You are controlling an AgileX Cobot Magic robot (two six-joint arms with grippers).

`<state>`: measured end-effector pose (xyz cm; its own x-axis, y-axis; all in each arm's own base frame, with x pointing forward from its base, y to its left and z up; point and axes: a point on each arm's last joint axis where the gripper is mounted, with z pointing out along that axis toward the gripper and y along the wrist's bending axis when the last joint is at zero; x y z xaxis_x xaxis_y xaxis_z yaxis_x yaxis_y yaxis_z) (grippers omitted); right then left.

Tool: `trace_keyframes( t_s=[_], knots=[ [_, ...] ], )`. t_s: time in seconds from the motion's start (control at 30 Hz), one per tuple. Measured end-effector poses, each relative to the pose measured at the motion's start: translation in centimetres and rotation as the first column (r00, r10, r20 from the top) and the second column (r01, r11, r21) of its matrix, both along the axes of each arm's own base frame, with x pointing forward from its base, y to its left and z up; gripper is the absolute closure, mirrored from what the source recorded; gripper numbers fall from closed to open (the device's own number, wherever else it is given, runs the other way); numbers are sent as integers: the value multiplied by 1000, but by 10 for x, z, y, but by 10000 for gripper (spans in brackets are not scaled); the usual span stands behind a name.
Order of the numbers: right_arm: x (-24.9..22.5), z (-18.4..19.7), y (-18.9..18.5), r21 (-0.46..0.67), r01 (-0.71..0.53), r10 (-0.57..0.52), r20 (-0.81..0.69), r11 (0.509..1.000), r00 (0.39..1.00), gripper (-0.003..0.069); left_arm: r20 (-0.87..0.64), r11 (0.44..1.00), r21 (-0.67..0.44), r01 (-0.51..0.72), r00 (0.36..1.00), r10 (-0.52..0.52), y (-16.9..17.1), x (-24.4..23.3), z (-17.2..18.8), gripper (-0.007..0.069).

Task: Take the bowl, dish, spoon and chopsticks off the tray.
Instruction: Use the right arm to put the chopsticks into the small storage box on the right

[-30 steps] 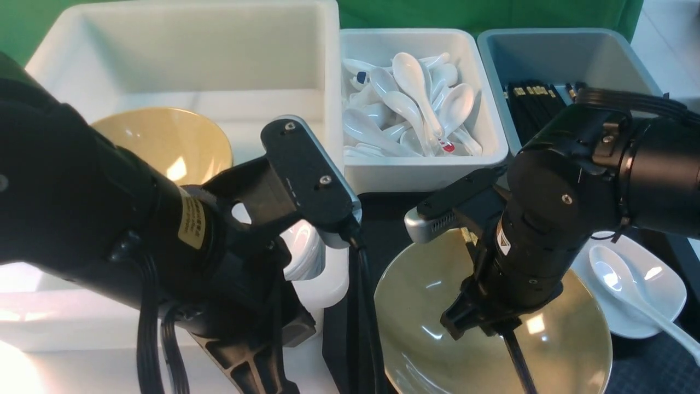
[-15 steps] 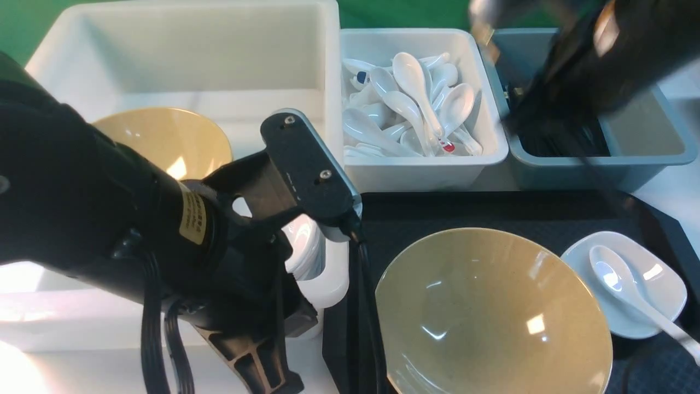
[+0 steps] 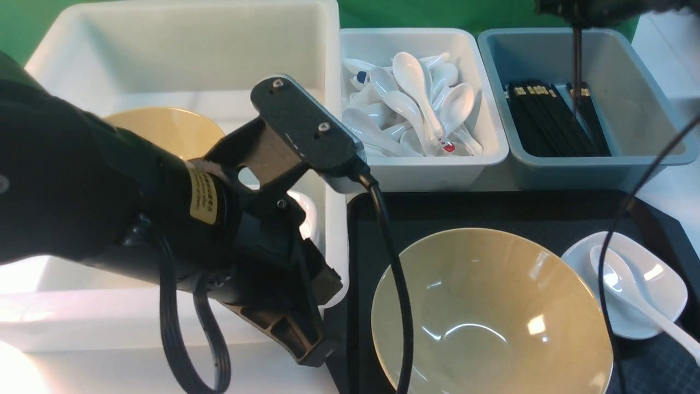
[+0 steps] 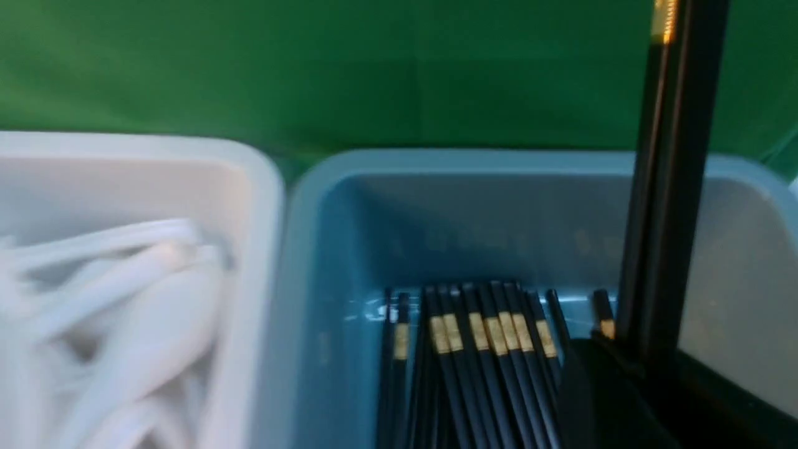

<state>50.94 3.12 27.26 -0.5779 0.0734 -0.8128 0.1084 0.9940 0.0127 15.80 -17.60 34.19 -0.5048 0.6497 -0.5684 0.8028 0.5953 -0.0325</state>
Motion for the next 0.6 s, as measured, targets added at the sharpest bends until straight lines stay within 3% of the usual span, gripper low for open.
trace_keyframes(
  t_s=[0.07, 0.17, 0.27, 0.37, 0.43, 0.6],
  knots=[
    [6, -9, -3, -2, 7, -8, -17, 1000, 1000, 572, -4, 1000, -3, -7, 1000, 7, 0, 0, 0, 640],
    [14, -35, -12, -28, 47, -50, -130, 999, 990, 503, 1, 1000, -12, -24, 1000, 24, 0, 1, 1, 640],
    [7, -35, -14, -52, 66, -77, -271, 996, 960, 348, 26, 997, -39, -62, 998, 63, -1, 5, 2, 640],
    [-2, -18, -12, -55, 3, -22, -350, 998, 936, 225, 50, 995, -55, -87, 995, 90, 1, 6, 5, 640],
    [-19, 10, -6, -22, -96, 78, -415, 995, 906, 143, 72, 991, -76, -107, 991, 113, 7, 2, 5, 640],
    [-59, 65, 7, -13, -254, 223, -434, 967, 873, 104, 65, 984, -102, -145, 986, 152, 34, -22, -13, 640]
  ],
)
